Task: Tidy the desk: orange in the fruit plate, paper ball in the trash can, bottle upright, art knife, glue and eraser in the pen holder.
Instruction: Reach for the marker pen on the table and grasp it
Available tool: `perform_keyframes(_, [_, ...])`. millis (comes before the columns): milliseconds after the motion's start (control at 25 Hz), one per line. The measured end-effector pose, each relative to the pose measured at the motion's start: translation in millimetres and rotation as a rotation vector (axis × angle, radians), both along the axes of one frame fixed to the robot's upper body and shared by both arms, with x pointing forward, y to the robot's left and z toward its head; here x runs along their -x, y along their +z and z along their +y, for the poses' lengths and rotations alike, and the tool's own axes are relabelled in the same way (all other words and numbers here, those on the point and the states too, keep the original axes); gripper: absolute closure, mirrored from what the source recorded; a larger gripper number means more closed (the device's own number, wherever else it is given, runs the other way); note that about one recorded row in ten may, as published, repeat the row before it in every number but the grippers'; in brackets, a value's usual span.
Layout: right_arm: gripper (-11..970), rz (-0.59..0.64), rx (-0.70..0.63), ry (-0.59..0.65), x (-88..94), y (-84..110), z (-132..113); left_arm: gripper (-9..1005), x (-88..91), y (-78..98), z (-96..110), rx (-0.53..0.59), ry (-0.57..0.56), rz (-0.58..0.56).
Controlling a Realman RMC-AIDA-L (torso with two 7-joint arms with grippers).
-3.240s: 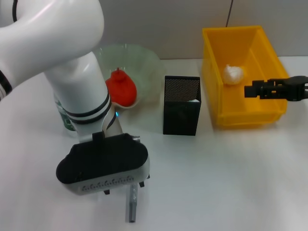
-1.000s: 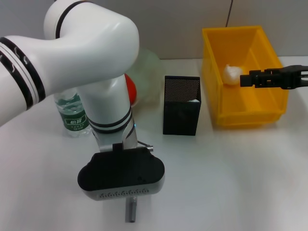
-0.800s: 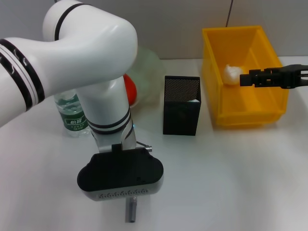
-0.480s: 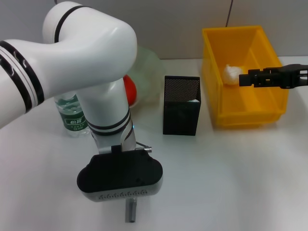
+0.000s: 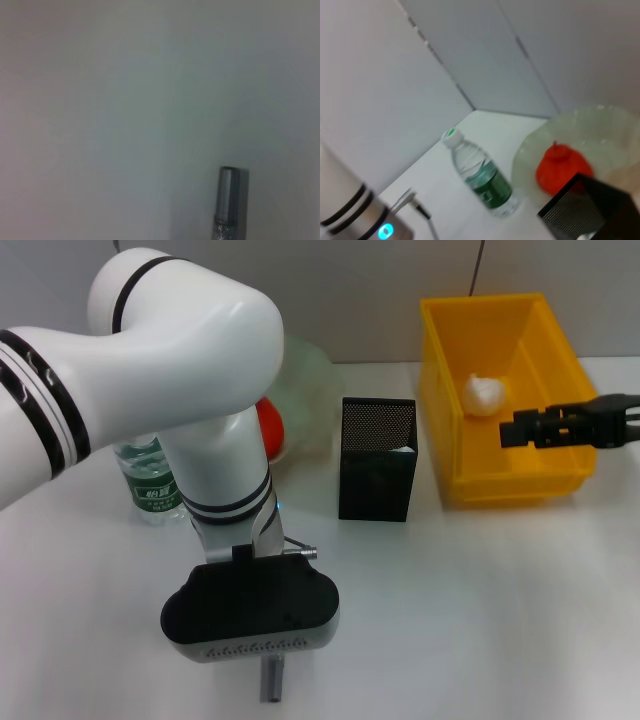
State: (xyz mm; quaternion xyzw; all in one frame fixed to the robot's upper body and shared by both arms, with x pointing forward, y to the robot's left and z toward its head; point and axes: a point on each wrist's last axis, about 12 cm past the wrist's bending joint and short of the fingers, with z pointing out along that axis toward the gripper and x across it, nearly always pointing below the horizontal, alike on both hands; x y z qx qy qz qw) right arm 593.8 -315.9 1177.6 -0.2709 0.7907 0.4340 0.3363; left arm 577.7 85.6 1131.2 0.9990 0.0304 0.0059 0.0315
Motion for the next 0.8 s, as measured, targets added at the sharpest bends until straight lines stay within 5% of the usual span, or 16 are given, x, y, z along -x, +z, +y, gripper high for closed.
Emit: perform_keyframes(800, [262,0.041,0.066,0.038,-0.3,-3.3,3.5,598,1.4,-1.3,-1.1,0.014,-0.004,-0.012])
